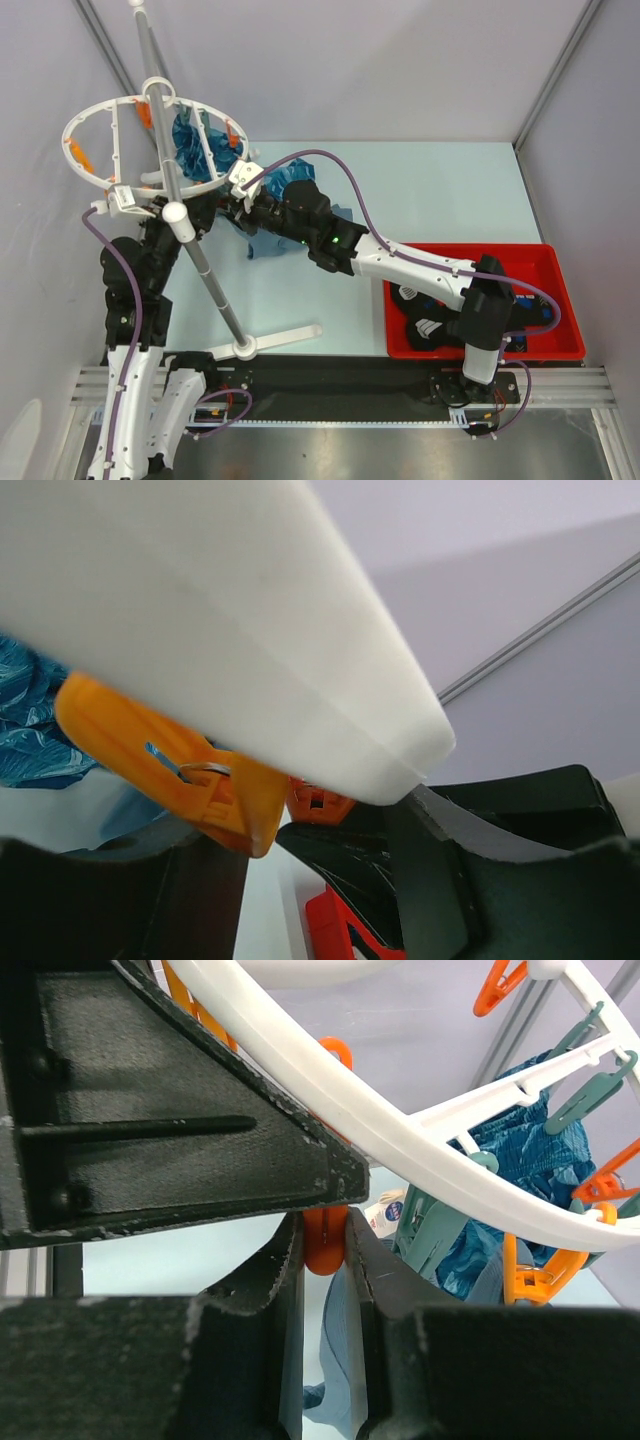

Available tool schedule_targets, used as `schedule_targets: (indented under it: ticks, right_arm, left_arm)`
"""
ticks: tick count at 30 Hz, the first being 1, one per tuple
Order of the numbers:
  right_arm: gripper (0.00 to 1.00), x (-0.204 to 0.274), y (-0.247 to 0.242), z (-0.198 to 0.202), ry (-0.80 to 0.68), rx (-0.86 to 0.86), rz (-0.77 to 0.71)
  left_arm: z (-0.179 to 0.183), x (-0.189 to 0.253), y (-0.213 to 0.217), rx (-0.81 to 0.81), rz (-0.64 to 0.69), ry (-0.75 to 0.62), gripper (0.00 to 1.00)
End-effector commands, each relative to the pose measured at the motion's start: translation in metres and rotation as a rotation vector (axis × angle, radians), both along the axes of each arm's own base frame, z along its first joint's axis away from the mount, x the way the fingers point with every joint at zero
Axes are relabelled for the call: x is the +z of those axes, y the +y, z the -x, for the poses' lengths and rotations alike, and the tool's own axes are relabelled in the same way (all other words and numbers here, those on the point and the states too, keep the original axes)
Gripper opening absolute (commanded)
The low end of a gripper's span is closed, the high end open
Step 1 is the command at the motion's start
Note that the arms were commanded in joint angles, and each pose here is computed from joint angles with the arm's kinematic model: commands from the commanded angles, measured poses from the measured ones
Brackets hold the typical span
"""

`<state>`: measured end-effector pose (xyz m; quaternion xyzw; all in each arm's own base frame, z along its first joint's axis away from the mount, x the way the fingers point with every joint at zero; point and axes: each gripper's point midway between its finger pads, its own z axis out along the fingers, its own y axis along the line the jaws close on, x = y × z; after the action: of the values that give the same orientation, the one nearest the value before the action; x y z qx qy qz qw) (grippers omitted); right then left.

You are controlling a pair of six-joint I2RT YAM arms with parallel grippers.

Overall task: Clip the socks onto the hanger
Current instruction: Open the clamp at the hanger.

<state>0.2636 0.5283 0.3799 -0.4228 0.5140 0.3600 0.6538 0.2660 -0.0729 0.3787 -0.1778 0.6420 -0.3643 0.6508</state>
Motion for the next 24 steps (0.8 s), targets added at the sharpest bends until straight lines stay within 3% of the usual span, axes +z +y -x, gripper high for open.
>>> schedule_targets:
  ticks: [1,11,14,20,23,24]
  right_arm:
    - [0.00,0.0370,-0.0159,0.0030,-0.049,-0.033,-0.056]
    - [0.00,0.0377,-0.0141,0.0059,-0.051,-0.027,-0.054]
    - [0.00,0.0368,-0.0136,0.0060,-0.051,-0.029,-0.052]
    - [0.00,0.0351,-0.0119,0.0076,-0.049,-0.020,-0.046]
    - [0.00,0.0344,-0.0122,0.0076,-0.051,-0.020,-0.044]
    - [0.00,0.0352,-0.0125,0.0073,-0.049,-0.023,-0.047]
  left_arm:
    - [0.0104,0.0255,0.0000,0.001,0.013,-0.071,0.58]
    - [0.0058,0.0229,-0.0044,-0.024,0.006,-0.062,0.50]
    - [0.0057,0.0222,-0.0036,-0.019,0.004,-0.065,0.40]
    - [0.0078,0.0256,-0.0013,-0.006,0.000,-0.084,0.36]
    - [0.0074,0.0261,-0.0012,-0.005,-0.006,-0.084,0.24]
    - [0.0073,0.0255,-0.0016,-0.008,-0.011,-0.082,0.14]
